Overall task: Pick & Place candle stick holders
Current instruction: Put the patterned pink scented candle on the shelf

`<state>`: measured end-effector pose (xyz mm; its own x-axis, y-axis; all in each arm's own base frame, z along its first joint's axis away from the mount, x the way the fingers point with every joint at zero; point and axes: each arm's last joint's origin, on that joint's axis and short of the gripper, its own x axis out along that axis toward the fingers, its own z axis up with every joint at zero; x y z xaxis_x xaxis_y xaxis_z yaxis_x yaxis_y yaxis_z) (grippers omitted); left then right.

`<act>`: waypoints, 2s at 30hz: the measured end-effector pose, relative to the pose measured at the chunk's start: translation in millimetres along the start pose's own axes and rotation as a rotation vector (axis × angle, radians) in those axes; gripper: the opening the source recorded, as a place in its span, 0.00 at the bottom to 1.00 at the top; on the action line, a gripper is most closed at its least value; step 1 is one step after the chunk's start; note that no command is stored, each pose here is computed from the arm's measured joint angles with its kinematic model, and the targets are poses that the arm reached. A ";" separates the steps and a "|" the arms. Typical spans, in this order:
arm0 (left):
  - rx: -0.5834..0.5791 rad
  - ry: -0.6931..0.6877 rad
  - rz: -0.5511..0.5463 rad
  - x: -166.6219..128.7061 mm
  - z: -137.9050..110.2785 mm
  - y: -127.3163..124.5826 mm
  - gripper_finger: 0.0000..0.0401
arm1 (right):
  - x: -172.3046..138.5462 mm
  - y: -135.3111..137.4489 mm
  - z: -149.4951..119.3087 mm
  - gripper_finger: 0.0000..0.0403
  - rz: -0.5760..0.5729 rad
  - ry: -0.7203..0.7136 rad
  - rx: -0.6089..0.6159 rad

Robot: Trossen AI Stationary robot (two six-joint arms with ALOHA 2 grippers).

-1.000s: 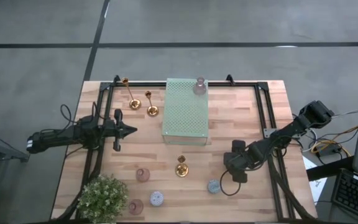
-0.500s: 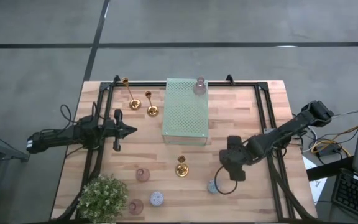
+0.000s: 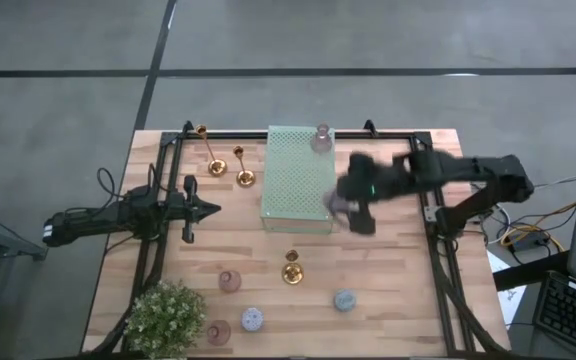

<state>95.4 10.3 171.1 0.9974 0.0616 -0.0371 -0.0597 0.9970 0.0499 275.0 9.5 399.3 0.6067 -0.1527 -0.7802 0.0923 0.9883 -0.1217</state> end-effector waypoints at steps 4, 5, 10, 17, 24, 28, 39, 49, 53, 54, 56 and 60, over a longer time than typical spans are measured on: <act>0.000 0.000 0.000 0.0 0.0 0.0 0.05 | -2.5 -36.5 26.0 0.72 -0.054 -0.011 -0.002; 0.000 0.000 0.000 0.0 0.0 0.0 0.05 | -1.8 -45.0 32.3 0.72 -0.052 -0.009 0.001; 0.000 0.000 0.000 0.0 0.0 0.0 0.05 | 12.7 -87.5 59.8 0.72 -0.056 0.001 0.010; 0.000 0.000 0.000 0.0 0.0 0.0 0.05 | 52.2 -138.3 75.1 0.72 -0.087 0.061 0.026; 0.000 0.000 0.000 0.0 0.0 0.0 0.05 | 107.8 -166.8 64.6 0.72 -0.084 0.181 0.022; 0.000 0.000 0.000 0.0 0.0 0.0 0.05 | 131.4 -169.2 63.0 0.72 -0.070 0.216 -0.016; 0.000 0.000 0.000 0.0 0.0 0.0 0.05 | 163.6 -173.4 58.7 0.73 -0.058 0.260 -0.048; 0.000 0.000 0.000 0.0 0.0 0.0 0.05 | 168.1 -179.0 58.1 0.75 -0.089 0.253 -0.042; 0.000 0.000 0.000 0.0 0.0 0.0 0.05 | 174.6 -180.0 56.0 0.75 -0.084 0.268 -0.041; 0.000 0.000 0.000 0.0 0.0 0.0 0.05 | 176.2 -180.2 55.6 0.75 -0.083 0.271 -0.040; 0.000 0.000 0.000 0.0 0.0 0.0 0.05 | 178.3 -181.4 54.6 0.76 -0.083 0.276 -0.038; 0.000 0.000 0.000 0.0 0.0 0.0 0.05 | 185.6 -183.8 51.9 0.77 -0.083 0.293 -0.033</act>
<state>95.4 10.3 171.1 0.9974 0.0615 -0.0369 -0.0596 0.9970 0.0500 411.6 -200.4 308.7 0.3440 -0.2318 -0.9099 0.1031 0.9725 -0.2088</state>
